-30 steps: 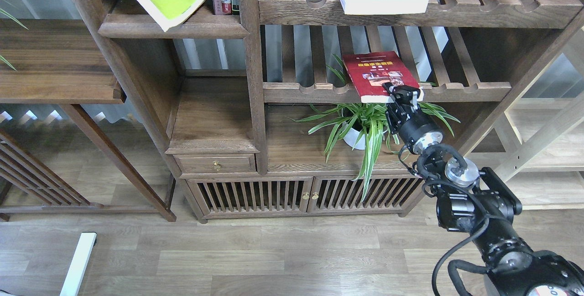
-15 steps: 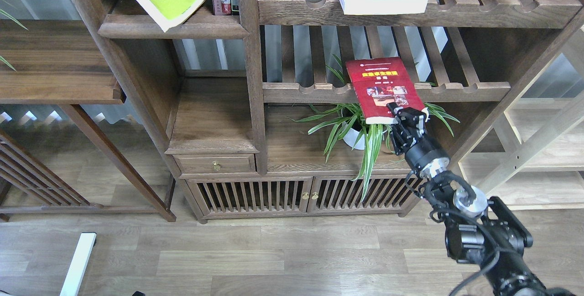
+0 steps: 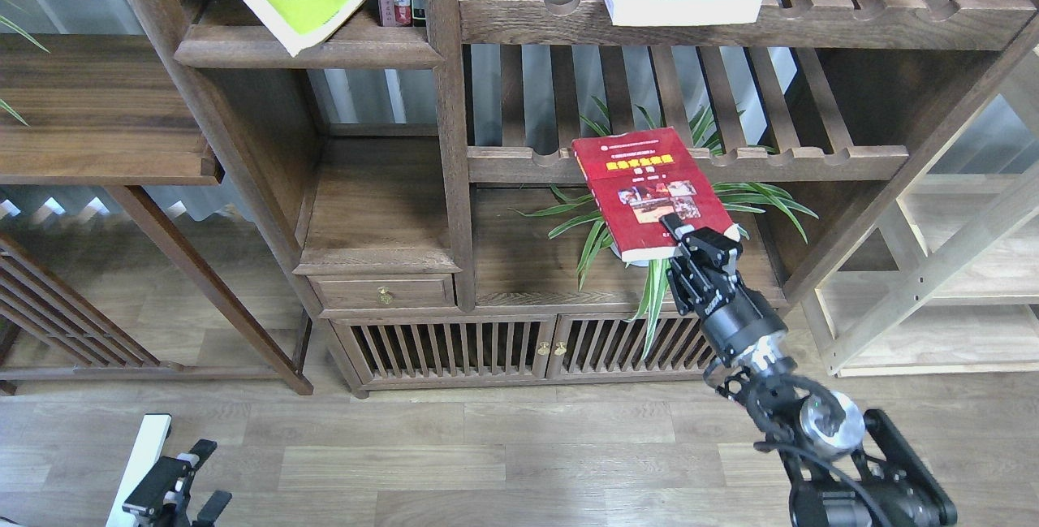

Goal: Organize books on shelf
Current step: 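Grasp the red book with the right gripper and pull it down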

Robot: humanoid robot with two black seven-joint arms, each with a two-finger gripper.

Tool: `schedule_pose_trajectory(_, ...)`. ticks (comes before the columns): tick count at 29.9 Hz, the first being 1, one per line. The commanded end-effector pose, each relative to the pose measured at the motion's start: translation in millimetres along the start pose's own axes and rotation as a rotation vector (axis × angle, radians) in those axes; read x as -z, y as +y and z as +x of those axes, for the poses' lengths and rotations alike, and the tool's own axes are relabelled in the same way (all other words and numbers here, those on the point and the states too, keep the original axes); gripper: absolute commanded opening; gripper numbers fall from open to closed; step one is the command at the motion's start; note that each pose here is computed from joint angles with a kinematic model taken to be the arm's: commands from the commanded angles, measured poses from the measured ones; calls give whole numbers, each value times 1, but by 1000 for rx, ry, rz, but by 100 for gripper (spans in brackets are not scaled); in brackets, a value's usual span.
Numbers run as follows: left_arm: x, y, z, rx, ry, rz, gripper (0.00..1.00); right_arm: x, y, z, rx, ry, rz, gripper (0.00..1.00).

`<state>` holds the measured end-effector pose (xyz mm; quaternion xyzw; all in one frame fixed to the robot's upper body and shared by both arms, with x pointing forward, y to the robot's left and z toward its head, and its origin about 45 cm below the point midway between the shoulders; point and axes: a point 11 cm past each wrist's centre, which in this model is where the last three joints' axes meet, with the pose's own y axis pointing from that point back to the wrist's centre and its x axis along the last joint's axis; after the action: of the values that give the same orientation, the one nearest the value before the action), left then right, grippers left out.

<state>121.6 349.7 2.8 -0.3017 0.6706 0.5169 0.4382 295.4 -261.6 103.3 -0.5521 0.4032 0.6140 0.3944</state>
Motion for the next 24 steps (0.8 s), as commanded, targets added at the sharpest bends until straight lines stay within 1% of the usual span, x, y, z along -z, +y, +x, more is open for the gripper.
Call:
schedule_pose_trajectory(1, -2, -5, -5, 12, -9, 2, 97, -6, 12, 0, 12, -2, -4, 14)
schedule_pose_trajectory(4, -3, -11, -11, 25, -19, 8, 97, -11, 21, -1, 32, 0, -7, 14)
schedule_pose_trajectory(12, 9, -26, -20, 38, -52, 81, 97, -34, 69, 16, 51, -5, -32, 14)
schedule_pose_trajectory(16, 8, -28, -24, 33, -82, 109, 97, -44, 92, 27, 45, -10, -40, 14)
schedule_pose_trajectory(20, -2, -26, -30, 35, -104, 106, 98, -62, 119, 47, -25, -51, -60, 14)
schedule_pose_trajectory(24, -12, -23, -43, 44, -147, 122, 98, -81, 135, 59, -74, -82, -103, 15)
